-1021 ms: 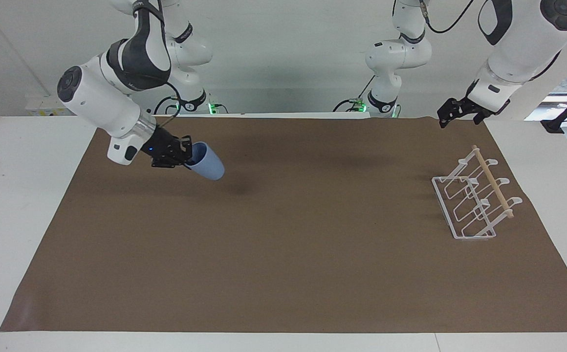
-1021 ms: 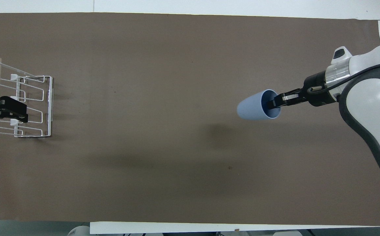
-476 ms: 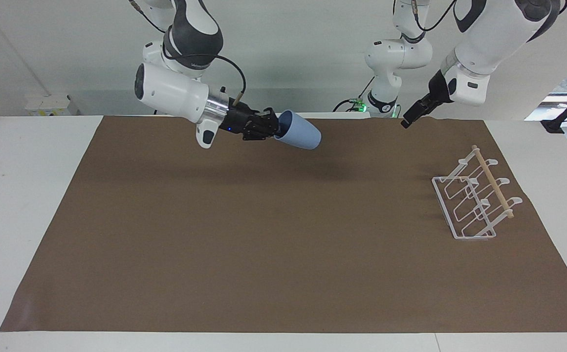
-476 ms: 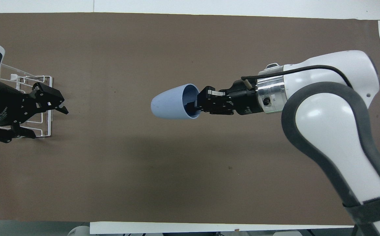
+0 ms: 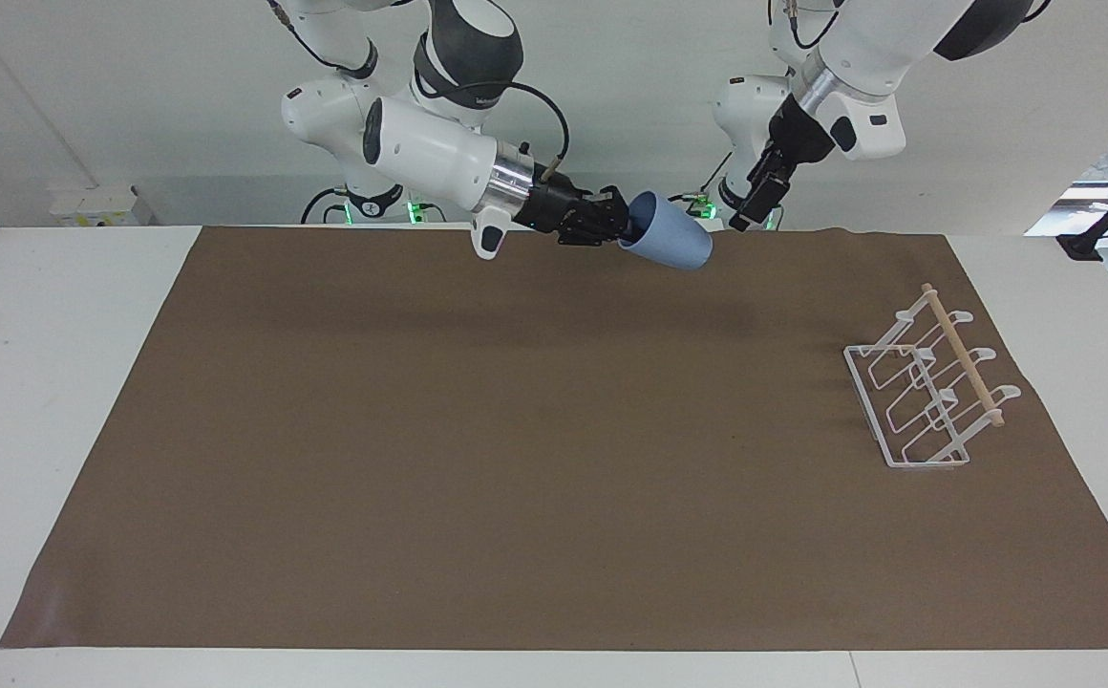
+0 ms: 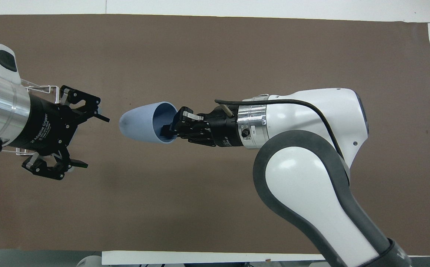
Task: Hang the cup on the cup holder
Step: 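Close the left gripper around the cup base held by the right gripper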
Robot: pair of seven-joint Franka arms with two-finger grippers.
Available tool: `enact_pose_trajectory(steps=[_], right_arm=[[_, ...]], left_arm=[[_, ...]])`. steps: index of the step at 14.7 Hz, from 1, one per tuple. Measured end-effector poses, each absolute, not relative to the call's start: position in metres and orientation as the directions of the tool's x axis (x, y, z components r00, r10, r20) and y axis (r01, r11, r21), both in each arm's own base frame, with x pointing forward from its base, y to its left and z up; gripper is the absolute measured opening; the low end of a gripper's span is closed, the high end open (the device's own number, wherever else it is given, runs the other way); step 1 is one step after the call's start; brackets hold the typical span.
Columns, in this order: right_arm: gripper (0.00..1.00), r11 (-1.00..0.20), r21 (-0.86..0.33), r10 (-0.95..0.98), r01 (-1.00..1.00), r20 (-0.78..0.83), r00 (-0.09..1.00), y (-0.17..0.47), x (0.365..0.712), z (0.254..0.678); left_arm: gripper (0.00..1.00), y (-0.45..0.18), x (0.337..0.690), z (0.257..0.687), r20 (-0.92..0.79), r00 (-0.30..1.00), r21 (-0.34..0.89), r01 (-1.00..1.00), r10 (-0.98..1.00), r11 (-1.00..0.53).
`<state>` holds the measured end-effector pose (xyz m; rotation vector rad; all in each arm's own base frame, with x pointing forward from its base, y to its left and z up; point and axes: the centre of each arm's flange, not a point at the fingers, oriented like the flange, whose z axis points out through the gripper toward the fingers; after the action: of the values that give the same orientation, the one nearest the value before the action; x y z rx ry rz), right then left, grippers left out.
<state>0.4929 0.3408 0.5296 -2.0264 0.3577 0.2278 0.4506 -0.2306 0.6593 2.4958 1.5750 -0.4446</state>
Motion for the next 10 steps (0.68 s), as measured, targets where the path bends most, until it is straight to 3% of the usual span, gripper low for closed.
enact_pose_trajectory(steps=[5,10], right_arm=[[0.05,-0.422,-0.834,-0.151,-0.355,-0.322,0.935,0.343,0.492,0.53],[0.05,-0.422,-0.834,-0.15,-0.355,-0.322,0.935,0.343,0.491,0.53]], left_arm=[[1.0,-0.241,0.46,0.67,-0.456,0.177,-0.028,0.977,0.872,-0.213],[1.0,-0.26,0.463,0.651,-0.471,0.169,0.004,0.982,0.866,-0.189]])
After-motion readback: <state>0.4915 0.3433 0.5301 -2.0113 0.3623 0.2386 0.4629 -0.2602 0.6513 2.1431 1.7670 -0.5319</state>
